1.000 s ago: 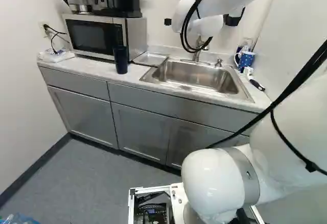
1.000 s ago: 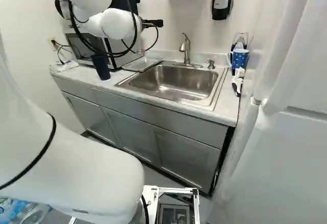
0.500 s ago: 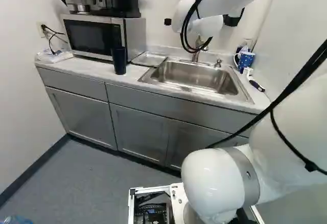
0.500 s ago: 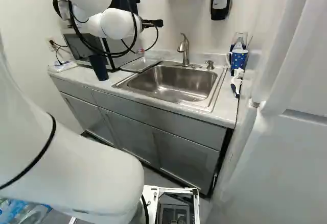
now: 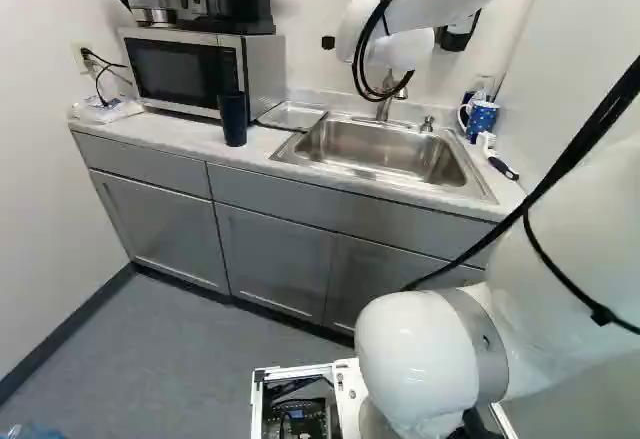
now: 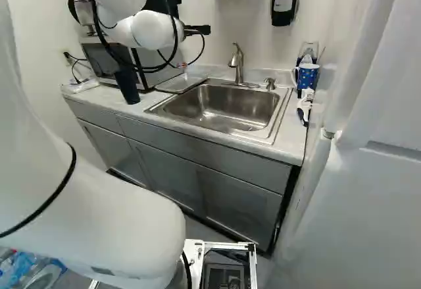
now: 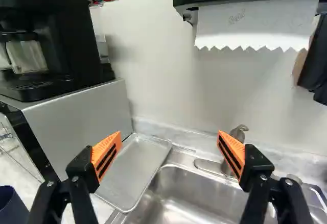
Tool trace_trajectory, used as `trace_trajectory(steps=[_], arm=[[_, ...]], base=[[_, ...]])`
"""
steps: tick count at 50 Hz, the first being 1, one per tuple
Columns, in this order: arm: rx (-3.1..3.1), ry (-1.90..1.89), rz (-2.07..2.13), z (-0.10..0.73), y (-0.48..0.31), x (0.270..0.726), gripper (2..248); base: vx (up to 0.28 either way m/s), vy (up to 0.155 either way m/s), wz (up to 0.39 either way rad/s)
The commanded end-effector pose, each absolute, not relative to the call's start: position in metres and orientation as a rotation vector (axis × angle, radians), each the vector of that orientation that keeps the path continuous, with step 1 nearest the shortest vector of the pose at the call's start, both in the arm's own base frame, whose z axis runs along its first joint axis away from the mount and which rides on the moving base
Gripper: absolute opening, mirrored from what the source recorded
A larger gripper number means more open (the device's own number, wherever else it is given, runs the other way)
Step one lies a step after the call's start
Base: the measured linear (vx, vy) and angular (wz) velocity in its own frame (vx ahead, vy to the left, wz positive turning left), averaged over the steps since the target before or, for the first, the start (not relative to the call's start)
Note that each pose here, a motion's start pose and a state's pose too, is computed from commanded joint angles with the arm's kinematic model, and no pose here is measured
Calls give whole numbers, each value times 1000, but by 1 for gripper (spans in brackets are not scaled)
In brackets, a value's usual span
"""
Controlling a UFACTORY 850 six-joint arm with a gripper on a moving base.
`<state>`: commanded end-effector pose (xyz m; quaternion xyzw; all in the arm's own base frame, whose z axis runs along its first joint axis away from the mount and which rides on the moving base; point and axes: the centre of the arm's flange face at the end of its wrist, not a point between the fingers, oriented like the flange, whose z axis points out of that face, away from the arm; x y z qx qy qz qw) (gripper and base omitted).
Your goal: Rinse the cup and place it in the tray
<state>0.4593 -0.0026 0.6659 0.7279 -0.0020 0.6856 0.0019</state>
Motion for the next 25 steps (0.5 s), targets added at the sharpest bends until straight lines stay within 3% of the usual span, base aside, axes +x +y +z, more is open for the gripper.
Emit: trace_trajectory(steps=[25], arm=[[2406,-27,2007,658,-8,483,247]], base=[[0,0,0]])
